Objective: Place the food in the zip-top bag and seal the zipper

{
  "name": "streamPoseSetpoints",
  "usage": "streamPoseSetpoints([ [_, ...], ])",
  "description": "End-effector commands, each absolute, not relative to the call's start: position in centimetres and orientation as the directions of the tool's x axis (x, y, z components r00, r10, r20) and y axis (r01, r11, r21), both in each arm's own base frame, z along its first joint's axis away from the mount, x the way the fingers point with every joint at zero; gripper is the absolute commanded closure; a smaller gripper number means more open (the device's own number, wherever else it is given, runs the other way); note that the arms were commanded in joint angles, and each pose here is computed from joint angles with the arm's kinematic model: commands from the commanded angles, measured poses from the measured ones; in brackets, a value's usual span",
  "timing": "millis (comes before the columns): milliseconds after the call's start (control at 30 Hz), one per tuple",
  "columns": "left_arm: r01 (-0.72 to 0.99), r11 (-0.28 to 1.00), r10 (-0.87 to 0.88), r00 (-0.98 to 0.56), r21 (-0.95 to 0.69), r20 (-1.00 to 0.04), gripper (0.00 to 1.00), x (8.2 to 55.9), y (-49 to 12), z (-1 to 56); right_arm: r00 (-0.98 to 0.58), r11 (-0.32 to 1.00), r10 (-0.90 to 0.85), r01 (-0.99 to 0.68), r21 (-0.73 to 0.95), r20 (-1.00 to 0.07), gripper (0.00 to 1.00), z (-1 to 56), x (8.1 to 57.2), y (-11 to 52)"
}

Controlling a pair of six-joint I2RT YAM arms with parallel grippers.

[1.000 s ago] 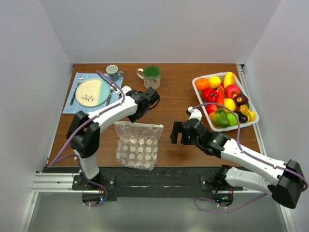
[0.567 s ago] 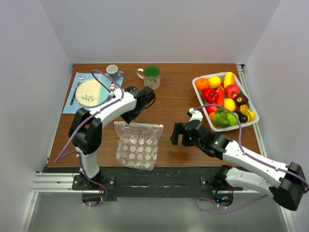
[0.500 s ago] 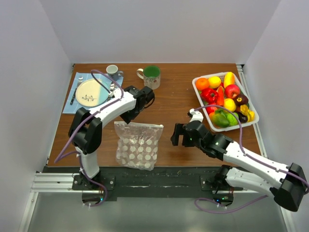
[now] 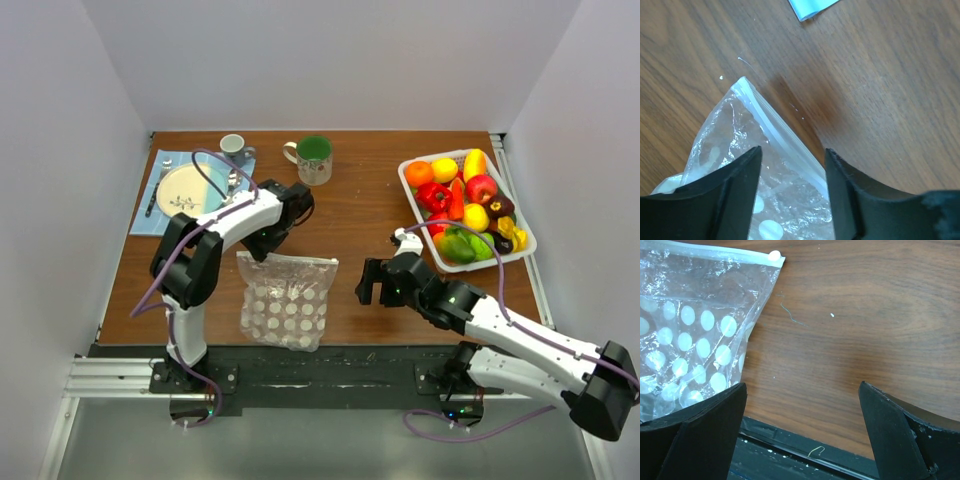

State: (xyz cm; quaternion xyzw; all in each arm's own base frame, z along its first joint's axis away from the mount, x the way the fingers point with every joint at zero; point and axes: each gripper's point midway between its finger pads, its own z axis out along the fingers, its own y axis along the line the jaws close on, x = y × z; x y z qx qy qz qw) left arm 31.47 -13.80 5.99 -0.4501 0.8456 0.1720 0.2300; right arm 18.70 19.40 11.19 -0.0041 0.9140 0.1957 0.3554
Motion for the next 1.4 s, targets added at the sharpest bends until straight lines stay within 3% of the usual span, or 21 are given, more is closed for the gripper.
streamPoseSetpoints([
  [0,-0.841,0.532,-0.675,-0.491,0.098,-0.550,0.45,31.3,-13.5,5.4,-0.751,0.923,0.140,-0.138,0.360,-0.645,0.01,10.8,18.7,19.5],
  [100,-0.835,0.540,-0.672,-0.502,0.104,-0.545,0.61,31.1,-13.4,5.1,-0.751,0.925,0.135,-0.137,0.354,-0.646,0.01,10.7,18.7,19.5],
  [233,-0.828,0.554,-0.668,-0.504,0.087,-0.547,0.65,30.7,-13.2,5.5,-0.749,0.928,0.129,-0.140,0.346,-0.650,0.01,10.7,18.9,19.6],
  [333,-0.813,0.578,-0.657,-0.516,0.073,-0.550,0.83,30.7,-13.1,5.7,-0.746,0.927,0.128,-0.144,0.345,-0.654,0.01,10.9,19.2,19.8],
  [367,-0.805,0.591,-0.653,-0.516,0.055,-0.555,0.99,31.2,-13.3,6.0,-0.745,0.927,0.126,-0.146,0.344,-0.655,0.01,11.0,19.3,19.9],
  [567,-0.602,0.794,-0.510,-0.585,-0.085,-0.630,1.00,34.7,-15.4,10.4,-0.706,0.939,0.111,-0.157,0.307,-0.699,0.01,13.4,20.8,20.2],
  [767,-0.150,0.949,-0.314,-0.525,-0.277,-0.791,1.00,35.4,-19.3,18.2,-0.616,0.933,0.134,-0.186,0.309,-0.776,0.01,19.4,23.2,20.7],
  [1033,0.218,0.891,-0.228,-0.543,-0.398,-0.808,1.00,32.2,-23.5,22.4,-0.636,0.799,0.188,-0.345,0.493,-0.749,0.02,22.9,26.6,26.3],
  [1167,0.294,0.862,-0.205,-0.544,-0.414,-0.814,1.00,31.3,-24.4,23.6,-0.656,0.713,0.217,-0.400,0.576,-0.723,0.07,24.0,26.7,29.2],
  [1367,0.355,0.831,-0.187,-0.546,-0.428,-0.816,1.00,31.0,-25.7,25.0,-0.687,0.707,0.245,-0.357,0.611,-0.685,0.13,21.9,27.3,31.2],
])
